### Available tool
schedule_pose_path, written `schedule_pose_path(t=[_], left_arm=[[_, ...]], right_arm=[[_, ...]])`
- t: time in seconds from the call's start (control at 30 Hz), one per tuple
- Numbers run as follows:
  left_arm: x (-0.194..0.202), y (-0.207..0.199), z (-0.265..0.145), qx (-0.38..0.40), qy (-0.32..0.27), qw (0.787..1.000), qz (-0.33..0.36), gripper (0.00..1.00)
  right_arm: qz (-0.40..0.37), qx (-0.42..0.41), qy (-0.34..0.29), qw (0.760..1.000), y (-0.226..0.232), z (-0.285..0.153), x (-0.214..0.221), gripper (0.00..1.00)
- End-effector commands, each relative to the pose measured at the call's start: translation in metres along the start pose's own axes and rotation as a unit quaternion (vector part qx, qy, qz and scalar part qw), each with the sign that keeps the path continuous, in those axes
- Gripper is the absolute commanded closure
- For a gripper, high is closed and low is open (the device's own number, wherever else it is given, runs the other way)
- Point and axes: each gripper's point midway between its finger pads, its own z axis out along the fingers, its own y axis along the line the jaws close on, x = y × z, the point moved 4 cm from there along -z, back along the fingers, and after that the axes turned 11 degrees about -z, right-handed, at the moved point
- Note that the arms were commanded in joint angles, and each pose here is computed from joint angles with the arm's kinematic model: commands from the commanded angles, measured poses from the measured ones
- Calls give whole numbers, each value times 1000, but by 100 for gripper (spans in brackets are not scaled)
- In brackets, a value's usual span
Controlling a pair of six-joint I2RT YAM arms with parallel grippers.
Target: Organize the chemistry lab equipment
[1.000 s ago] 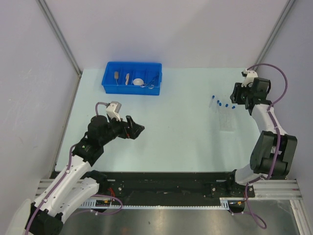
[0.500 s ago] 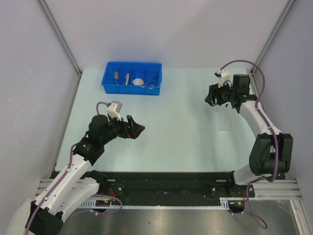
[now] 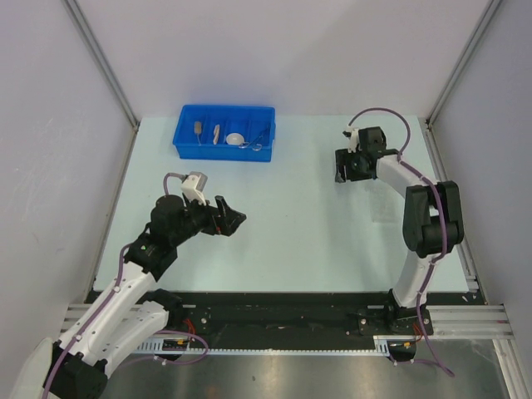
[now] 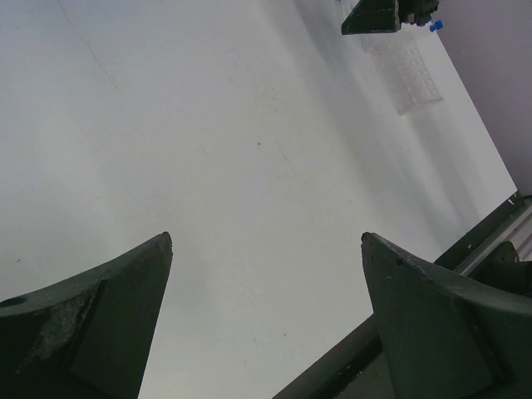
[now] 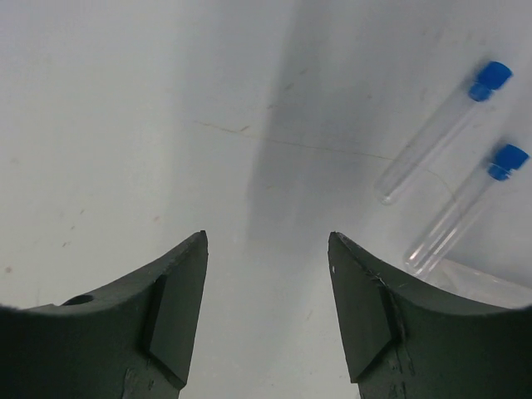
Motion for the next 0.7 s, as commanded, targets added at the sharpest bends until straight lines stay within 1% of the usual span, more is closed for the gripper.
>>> schedule_pose_path(t=[0.0, 0.07, 0.13, 0.2, 0.23, 0.47, 0.53, 0.57, 0.67], left_arm=[[-3, 1, 1, -1, -8, 1000, -5, 0], [-2, 1, 1, -2, -7, 1000, -4, 0], [-2, 2, 1, -3, -6, 1000, -3, 0], [-3, 3, 1, -6, -7, 1000, -2, 0], [-3, 3, 1, -7, -7, 1000, -2, 0], [-2, 6, 5, -11, -2, 1000, -1, 0], [-2, 6, 7, -13, 0, 1000, 0, 0], [-2, 5, 7, -11, 0, 1000, 0, 0], [-3, 5, 8, -10, -1, 1000, 0, 0]], right_arm=[[41, 103, -23, 994, -30, 0, -30, 36], [45, 106, -5, 993, -33, 12, -25, 38], [47, 128, 2, 991, -42, 21, -30, 43], [49, 148, 15, 988, -50, 26, -30, 44], [49, 157, 16, 986, -54, 30, -33, 47], [59, 207, 30, 976, -78, 34, -27, 50], [60, 210, 34, 975, -81, 35, -25, 51], [61, 211, 36, 975, -82, 36, -23, 54], [62, 207, 43, 975, -82, 39, -19, 54]])
